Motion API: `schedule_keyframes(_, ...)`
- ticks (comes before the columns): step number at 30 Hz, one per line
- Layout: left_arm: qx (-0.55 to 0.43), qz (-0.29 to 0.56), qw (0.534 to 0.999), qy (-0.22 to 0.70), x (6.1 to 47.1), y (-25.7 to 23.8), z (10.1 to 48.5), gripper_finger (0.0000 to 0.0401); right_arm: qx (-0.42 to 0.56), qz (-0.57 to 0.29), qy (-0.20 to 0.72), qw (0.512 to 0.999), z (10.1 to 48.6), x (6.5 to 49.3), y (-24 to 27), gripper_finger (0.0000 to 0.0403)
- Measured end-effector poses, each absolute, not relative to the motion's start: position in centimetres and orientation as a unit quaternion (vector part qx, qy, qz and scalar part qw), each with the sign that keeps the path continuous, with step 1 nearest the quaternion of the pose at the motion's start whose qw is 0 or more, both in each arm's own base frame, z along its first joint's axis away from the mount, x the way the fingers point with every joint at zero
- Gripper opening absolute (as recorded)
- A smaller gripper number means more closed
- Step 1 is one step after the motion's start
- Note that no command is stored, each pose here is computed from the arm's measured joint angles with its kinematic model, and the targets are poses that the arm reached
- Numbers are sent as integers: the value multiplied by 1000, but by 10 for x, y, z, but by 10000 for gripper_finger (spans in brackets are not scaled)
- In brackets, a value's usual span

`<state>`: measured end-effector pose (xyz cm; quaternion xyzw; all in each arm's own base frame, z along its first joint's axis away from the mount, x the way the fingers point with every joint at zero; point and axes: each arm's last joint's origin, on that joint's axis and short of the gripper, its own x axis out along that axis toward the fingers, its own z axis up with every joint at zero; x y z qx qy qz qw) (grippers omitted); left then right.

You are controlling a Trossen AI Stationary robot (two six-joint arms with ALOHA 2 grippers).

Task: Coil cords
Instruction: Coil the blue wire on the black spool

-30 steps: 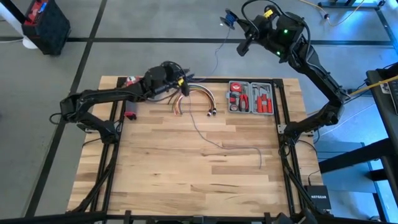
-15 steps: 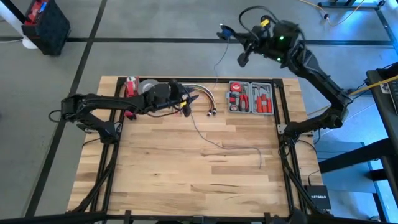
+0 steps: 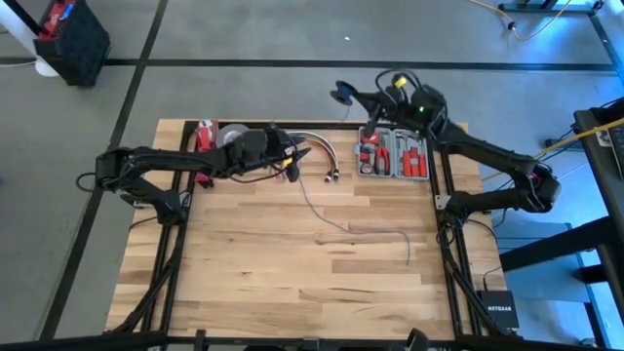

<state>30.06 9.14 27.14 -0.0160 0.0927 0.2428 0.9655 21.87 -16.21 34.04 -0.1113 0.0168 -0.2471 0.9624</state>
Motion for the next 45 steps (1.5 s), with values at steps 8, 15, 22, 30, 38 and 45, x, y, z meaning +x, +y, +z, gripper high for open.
schedule_keyframes(8,-2,233,968,99,303,87,270,153,-107,-246,15,963,287,213,-157,1)
schedule_keyframes(15,11,217,968,125,303,82,266,153,-122,-201,-4,972,290,215,-127,1)
schedule_keyframes(22,24,183,975,127,305,73,266,153,-151,-172,-39,973,304,217,-99,1)
schedule_keyframes(30,14,178,979,102,307,69,270,153,-174,-164,-123,963,353,207,-82,1)
schedule_keyframes(38,41,126,990,58,314,52,278,153,-177,-136,-133,966,383,212,-70,1)
schedule_keyframes(45,43,292,923,247,297,69,243,153,-227,-233,-88,941,389,211,-75,1)
